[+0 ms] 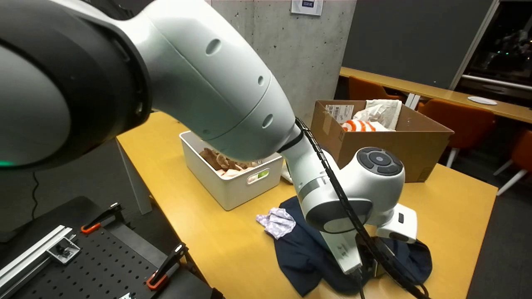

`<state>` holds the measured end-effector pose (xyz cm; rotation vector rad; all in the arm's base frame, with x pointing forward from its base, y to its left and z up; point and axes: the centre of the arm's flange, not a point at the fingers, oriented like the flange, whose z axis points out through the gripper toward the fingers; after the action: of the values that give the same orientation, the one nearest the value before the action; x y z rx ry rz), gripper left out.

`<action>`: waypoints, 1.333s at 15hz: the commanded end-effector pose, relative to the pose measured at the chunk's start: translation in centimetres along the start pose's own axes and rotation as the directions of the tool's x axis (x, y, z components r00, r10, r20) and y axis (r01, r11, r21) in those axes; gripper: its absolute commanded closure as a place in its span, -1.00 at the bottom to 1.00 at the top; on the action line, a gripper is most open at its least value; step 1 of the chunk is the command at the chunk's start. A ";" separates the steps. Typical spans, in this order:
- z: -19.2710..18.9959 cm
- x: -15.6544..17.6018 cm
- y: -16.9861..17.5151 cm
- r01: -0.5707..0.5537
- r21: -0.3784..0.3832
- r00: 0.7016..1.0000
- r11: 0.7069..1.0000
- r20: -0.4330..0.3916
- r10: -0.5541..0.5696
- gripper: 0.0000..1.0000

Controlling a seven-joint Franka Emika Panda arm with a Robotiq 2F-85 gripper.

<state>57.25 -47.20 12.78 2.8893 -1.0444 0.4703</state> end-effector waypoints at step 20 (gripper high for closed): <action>1.4 -0.1 6.9 -0.155 -0.069 0.987 0.986 -0.048 0.152 0.97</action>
<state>54.73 -51.55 11.35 2.7643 -1.2206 0.4749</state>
